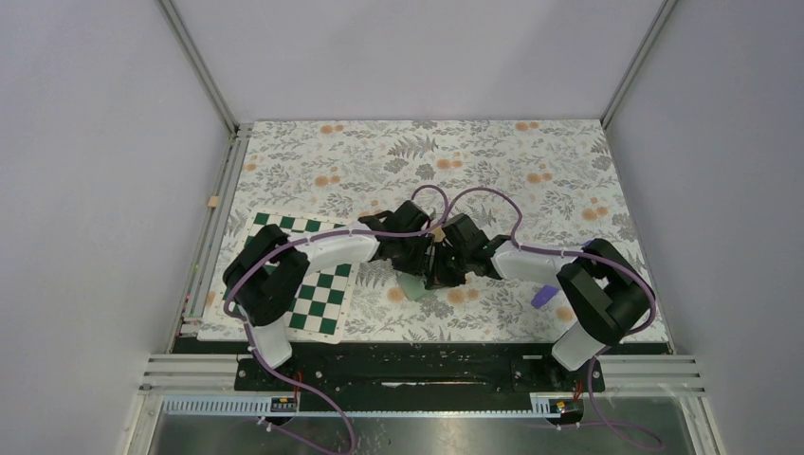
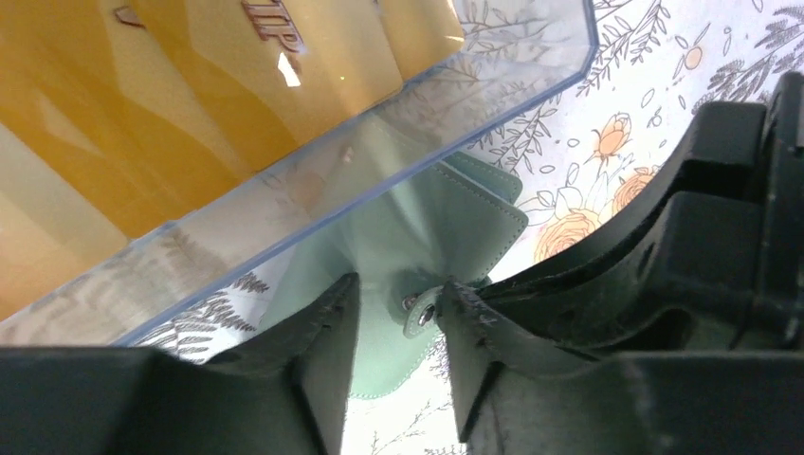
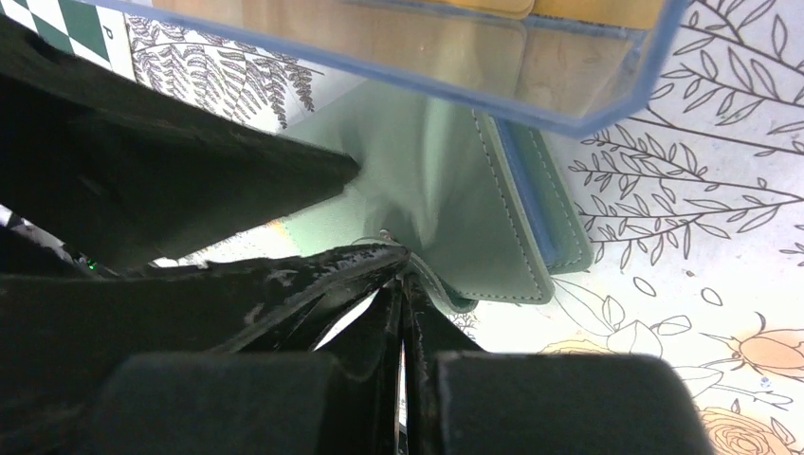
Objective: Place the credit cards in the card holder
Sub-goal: Close the card holder at the center of the board.
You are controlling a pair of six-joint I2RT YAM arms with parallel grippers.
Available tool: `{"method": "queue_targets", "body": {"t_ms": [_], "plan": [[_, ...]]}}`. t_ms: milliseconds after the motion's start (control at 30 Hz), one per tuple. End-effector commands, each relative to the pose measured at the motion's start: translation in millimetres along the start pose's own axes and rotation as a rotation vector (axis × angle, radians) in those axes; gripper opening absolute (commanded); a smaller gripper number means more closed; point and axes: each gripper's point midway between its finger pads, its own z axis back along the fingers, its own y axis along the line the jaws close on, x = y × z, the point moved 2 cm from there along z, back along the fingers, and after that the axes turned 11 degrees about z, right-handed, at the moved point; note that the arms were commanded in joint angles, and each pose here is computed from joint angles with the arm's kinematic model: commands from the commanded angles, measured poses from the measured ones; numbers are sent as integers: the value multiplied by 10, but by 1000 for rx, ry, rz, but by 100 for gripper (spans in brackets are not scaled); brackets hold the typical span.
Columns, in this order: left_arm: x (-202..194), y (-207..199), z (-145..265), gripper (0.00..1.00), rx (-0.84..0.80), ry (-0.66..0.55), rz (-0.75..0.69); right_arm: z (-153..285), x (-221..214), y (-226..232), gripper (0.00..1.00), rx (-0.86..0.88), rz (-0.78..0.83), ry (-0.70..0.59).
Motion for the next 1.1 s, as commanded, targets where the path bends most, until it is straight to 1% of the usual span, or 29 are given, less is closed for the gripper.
{"method": "queue_targets", "body": {"t_ms": [0,67,100,167,233,367,533,600,700,833,933,1000,1067], "plan": [[80,159,150,47,120,-60,6,-97,-48,-182,0,-77,-17,8],[108,201,187,55,141,-85,23,-83,-53,-181,0,-74,-21,8],[119,220,202,57,143,-91,37,-70,-47,-173,0,-71,-22,5],[173,289,220,59,161,-118,64,-49,-43,-166,0,-66,-23,6],[193,337,206,60,161,-112,90,-24,-41,-159,0,-62,-25,6],[119,319,98,61,112,-41,116,58,-30,-119,0,-44,-20,3],[-111,237,-20,57,20,64,180,300,12,-71,0,-27,-9,-24],[-202,230,-25,55,-8,79,228,418,30,-72,0,-30,-3,-40],[-319,179,-26,50,-66,89,291,578,37,-143,3,-66,9,-61],[-512,117,-28,46,-70,108,331,678,-6,-315,3,-121,-4,-66],[-671,-20,-51,45,-89,138,336,682,-98,-502,3,-175,-25,-40],[-728,-106,-62,45,-102,143,331,670,-141,-600,6,-182,-55,-26],[-741,-111,-74,48,-106,136,357,657,-166,-672,11,-183,-80,-16]]}}
